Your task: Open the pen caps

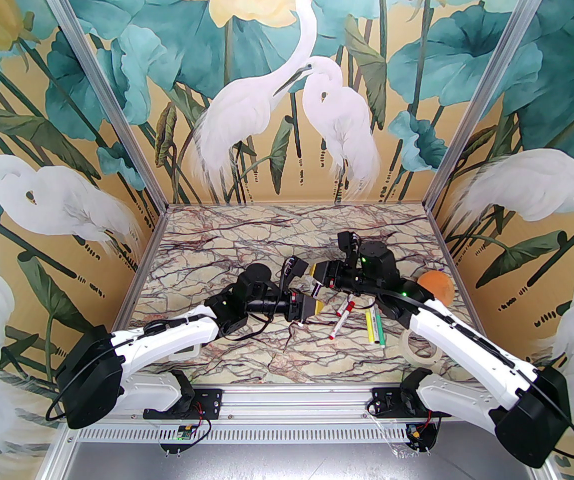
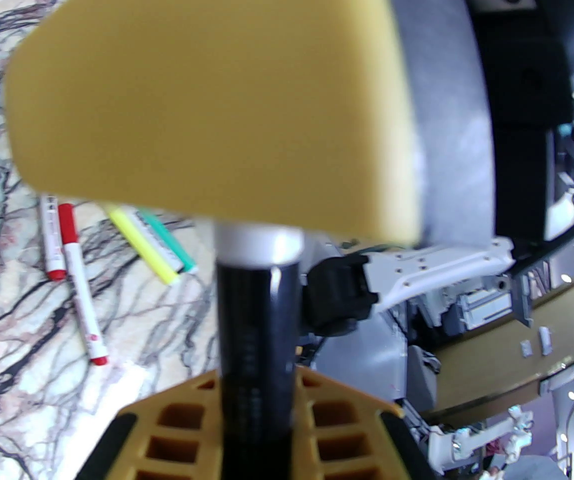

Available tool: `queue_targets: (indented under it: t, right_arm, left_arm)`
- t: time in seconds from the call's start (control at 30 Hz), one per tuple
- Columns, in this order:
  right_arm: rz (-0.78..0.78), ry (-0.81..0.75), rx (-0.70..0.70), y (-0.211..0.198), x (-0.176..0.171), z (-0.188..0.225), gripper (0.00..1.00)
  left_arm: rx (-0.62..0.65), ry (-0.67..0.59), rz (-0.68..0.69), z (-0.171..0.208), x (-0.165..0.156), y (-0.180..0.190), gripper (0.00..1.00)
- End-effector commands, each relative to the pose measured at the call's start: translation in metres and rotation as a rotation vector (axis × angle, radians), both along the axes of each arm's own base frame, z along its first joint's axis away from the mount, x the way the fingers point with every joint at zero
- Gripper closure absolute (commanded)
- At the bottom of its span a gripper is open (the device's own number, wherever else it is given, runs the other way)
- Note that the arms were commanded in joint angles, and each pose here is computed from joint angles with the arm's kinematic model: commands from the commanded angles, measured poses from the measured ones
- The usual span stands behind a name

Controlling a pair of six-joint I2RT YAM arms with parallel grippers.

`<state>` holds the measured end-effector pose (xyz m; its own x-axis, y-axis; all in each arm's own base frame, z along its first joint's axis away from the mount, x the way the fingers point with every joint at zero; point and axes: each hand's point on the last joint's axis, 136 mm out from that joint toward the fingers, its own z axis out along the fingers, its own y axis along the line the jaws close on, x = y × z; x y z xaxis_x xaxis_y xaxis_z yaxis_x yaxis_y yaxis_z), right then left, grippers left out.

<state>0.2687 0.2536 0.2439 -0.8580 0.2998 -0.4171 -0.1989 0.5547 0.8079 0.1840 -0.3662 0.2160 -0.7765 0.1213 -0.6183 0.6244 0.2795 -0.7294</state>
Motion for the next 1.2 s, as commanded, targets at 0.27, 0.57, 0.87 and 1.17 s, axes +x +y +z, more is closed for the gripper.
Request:
queue_targets:
  t: [0.27,0.57,0.87,1.17]
  right_arm:
    - [-0.379,-0.091,-0.111,-0.060,0.061,0.013,0.92]
    - [-0.248,-0.135,-0.120,-0.050,0.049,0.009,0.91]
    - [-0.148,-0.126,-0.356,-0.076,0.017,-0.037,0.85]
    - [-0.112,0.007,-0.443,-0.106,0.027,-0.081,0.84]
  left_arm:
    - [0.100,0.052,-0.151,-0.031,-0.042,-0.005,1.00]
    - [0.073,-0.004,-0.046,-0.017,-0.029,0.002,1.00]
    - [0.179,-0.047,0.187,-0.025,0.004,0.037,1.00]
    - [0.208,-0.033,0.291,-0.032,0.015,0.063,1.00]
